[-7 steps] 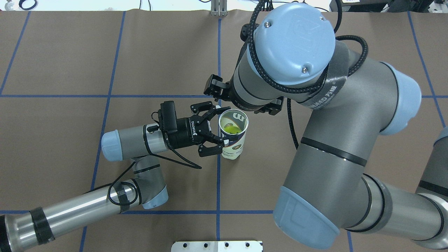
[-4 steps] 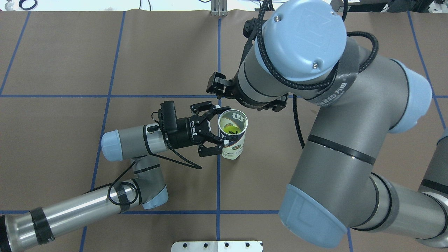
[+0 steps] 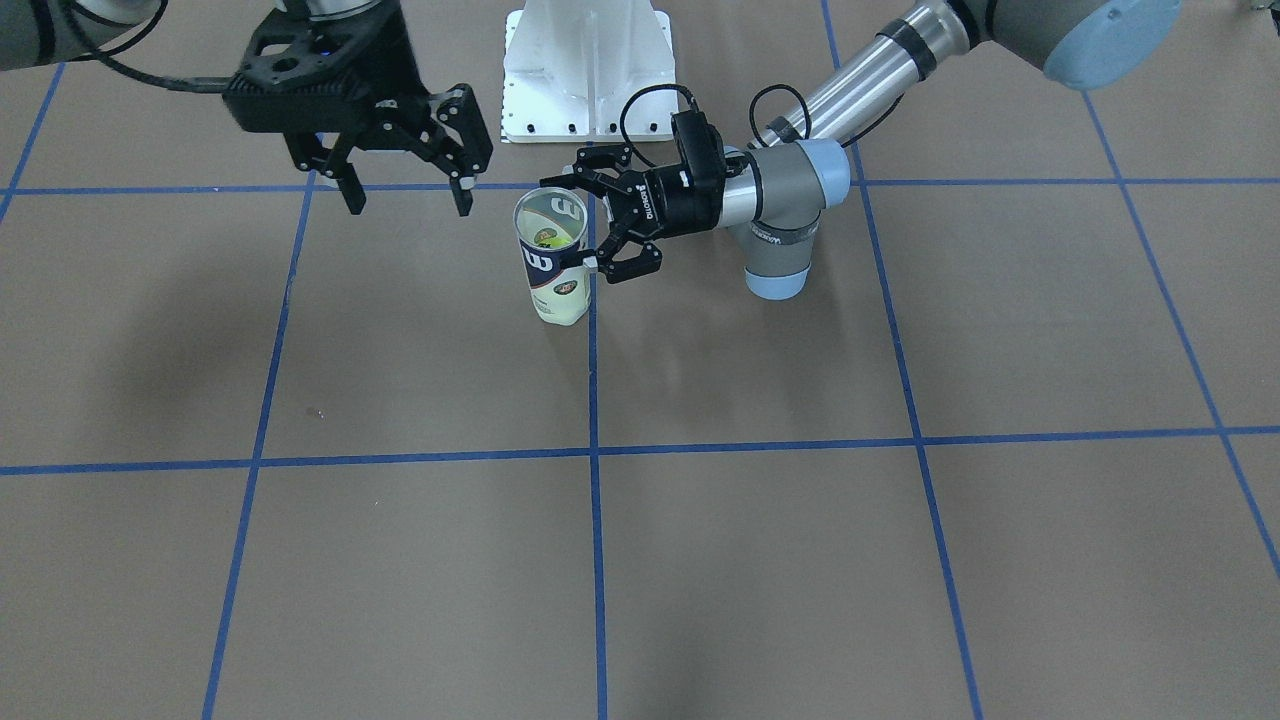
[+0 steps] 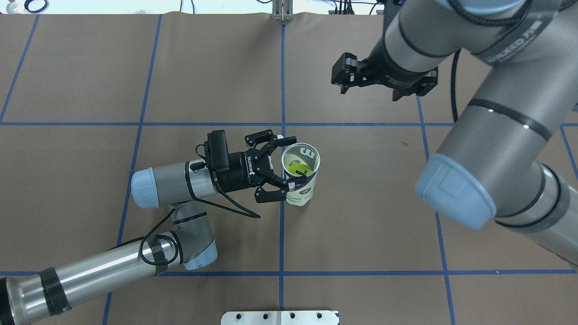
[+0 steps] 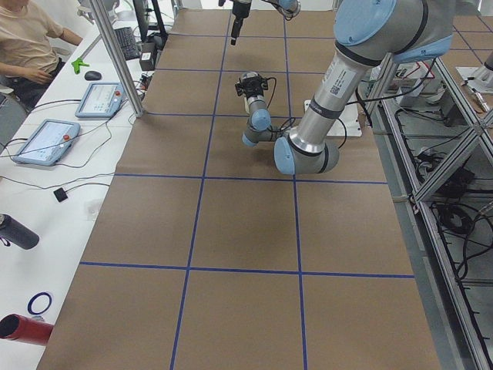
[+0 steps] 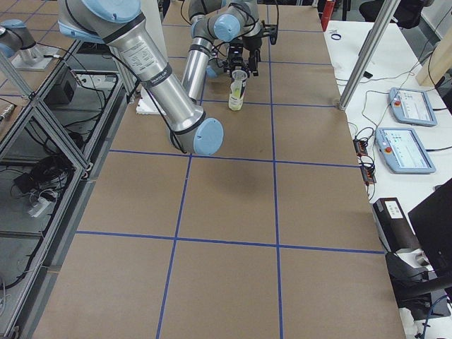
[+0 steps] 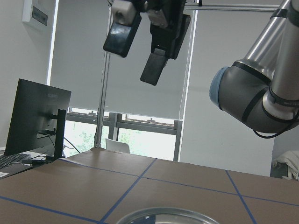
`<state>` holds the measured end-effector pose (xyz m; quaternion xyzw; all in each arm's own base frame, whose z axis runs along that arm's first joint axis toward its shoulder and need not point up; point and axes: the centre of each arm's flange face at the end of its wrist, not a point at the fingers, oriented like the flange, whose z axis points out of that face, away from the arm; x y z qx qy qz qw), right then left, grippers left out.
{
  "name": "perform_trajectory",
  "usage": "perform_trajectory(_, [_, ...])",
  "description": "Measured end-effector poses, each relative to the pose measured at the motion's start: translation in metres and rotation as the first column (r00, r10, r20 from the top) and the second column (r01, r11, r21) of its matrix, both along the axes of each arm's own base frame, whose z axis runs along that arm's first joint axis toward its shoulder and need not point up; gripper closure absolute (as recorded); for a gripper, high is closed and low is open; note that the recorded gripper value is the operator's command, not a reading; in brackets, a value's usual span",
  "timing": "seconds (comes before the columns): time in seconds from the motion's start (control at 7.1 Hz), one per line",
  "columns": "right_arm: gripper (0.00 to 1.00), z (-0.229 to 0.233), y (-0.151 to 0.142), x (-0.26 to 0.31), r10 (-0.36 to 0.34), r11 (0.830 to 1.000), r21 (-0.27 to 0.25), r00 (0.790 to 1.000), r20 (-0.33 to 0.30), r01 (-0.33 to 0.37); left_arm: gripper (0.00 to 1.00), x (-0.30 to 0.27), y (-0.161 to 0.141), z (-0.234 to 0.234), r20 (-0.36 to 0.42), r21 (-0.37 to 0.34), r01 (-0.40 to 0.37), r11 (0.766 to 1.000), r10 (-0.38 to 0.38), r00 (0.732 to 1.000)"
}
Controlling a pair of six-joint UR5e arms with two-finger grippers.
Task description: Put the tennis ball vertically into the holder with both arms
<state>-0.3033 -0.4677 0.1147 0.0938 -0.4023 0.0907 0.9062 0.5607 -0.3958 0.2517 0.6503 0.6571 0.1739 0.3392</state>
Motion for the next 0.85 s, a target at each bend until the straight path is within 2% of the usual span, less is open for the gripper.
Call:
perform_trajectory(0.42, [0.01,0.049,-0.037,0.059,-0.058,0.998,0.036,0.996,-0.070,0.061,0.01,-0.008,0.005,-0.014,-0.038,0.012,-0.008,1.000,0.008,0.999])
perform_trajectory(0.85, [0.01,0.081,-0.071,0.087,-0.087,0.994,0.052,0.987,-0.138,0.094,0.01,-0.034,0.009,-0.048,-0.124,0.040,-0.008,0.999,0.013,0.992])
